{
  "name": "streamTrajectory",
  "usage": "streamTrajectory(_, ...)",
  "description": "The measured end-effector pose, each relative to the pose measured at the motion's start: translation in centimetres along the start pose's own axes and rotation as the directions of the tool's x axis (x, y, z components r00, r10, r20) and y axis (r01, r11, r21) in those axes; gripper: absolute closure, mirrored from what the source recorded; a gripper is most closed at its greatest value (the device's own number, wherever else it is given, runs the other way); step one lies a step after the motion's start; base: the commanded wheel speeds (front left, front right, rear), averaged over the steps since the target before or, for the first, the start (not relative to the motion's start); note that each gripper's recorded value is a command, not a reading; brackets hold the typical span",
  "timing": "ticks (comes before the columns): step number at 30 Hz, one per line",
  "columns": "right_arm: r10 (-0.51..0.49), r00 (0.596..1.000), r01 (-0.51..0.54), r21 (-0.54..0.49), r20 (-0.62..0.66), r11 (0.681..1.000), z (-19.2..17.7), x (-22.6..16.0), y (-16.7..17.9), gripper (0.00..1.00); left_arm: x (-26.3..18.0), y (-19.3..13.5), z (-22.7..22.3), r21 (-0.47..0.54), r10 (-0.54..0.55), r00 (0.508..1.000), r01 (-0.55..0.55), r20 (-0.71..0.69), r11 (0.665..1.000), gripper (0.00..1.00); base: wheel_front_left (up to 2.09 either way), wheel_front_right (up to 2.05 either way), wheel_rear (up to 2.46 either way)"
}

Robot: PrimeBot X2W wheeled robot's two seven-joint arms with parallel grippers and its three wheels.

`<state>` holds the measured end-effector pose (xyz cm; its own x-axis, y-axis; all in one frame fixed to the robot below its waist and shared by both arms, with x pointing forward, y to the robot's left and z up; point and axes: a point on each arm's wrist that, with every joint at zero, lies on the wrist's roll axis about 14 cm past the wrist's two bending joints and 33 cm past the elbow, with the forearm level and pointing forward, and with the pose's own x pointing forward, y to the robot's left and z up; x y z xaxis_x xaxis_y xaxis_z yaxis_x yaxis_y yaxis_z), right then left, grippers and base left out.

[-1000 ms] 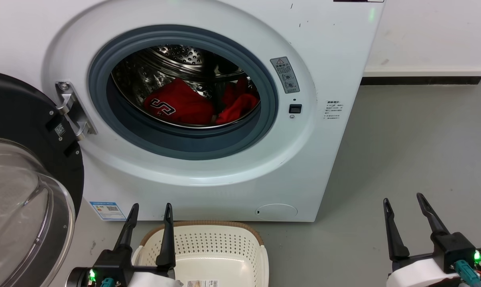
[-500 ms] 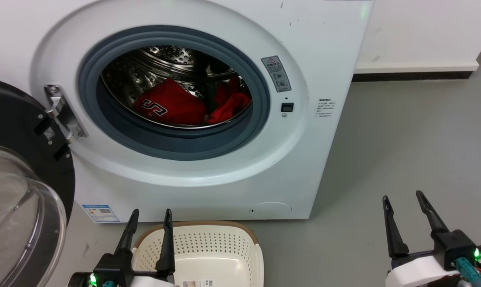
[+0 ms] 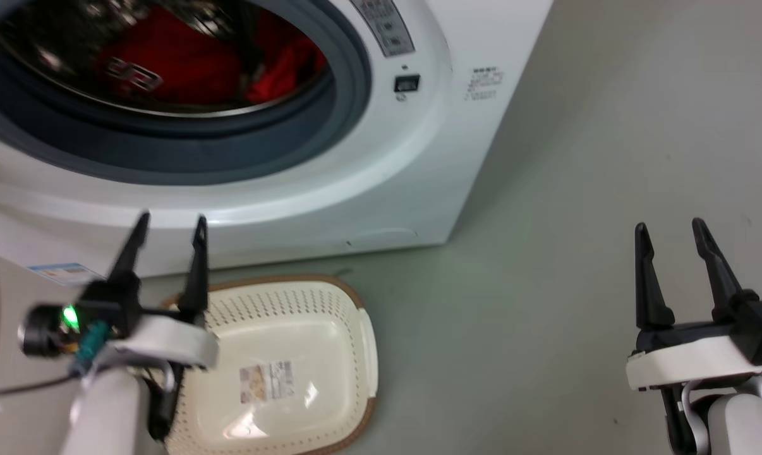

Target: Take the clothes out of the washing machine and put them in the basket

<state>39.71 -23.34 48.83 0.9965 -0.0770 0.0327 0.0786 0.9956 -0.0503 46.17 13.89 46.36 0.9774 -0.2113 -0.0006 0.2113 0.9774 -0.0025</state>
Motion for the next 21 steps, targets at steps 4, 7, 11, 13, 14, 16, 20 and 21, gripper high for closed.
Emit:
streamTrajectory(4, -0.036, 0.997, 0.037, 0.011, -0.064, 0.999, -2.4, 0.6, -1.1, 0.00, 5.2, 1.2, -2.0, 0.092, -0.063, 0.998, 0.066, -0.031, 0.994, 0.00, 0.00, 0.00, 0.00)
streamTrajectory(7, -0.040, 0.993, 0.040, 0.001, -0.108, 0.999, -4.1, 1.1, -1.3, 0.00, 9.8, 2.2, -3.1, 0.149, -0.086, 0.994, 0.094, -0.060, 0.984, 0.00, 0.00, 0.00, 0.00)
streamTrajectory(11, -0.051, 0.989, 0.050, -0.011, -0.138, 0.999, -5.5, 2.0, -1.7, 0.00, 16.1, 3.5, -3.9, 0.194, -0.081, 0.989, 0.104, -0.127, 0.975, 0.00, 0.00, 0.00, 0.00)
streamTrajectory(13, -0.064, 0.986, 0.063, -0.011, -0.157, 0.998, -6.3, 2.1, -2.1, 0.00, 18.9, 3.7, -3.8, 0.216, -0.081, 0.985, 0.113, -0.149, 0.970, 0.00, 0.00, 0.00, 0.00)
streamTrajectory(14, -0.068, 0.984, 0.067, -0.011, -0.164, 0.998, -6.6, 2.3, -2.2, 0.00, 20.3, 4.1, -3.7, 0.239, -0.076, 0.984, 0.114, -0.161, 0.964, 0.00, 0.00, 0.00, 0.00)
streamTrajectory(16, -0.074, 0.981, 0.074, -0.008, -0.181, 0.997, -7.4, 2.4, -2.4, 0.00, 22.6, 4.9, -3.7, 0.287, -0.064, 0.980, 0.118, -0.189, 0.951, 0.00, 0.00, 0.00, 0.00)
streamTrajectory(20, -0.066, 0.977, 0.065, -0.010, -0.201, 0.998, -8.4, 2.9, -2.2, 0.00, 26.1, 6.3, -5.6, 0.330, -0.015, 0.951, 0.122, -0.309, 0.936, 0.00, 0.00, 0.00, 0.00)
streamTrajectory(21, -0.069, 0.977, 0.067, -0.012, -0.204, 0.998, -8.5, 3.0, -2.3, 0.00, 27.0, 6.6, -5.5, 0.341, -0.005, 0.948, 0.120, -0.317, 0.932, 0.00, 0.00, 0.00, 0.00)
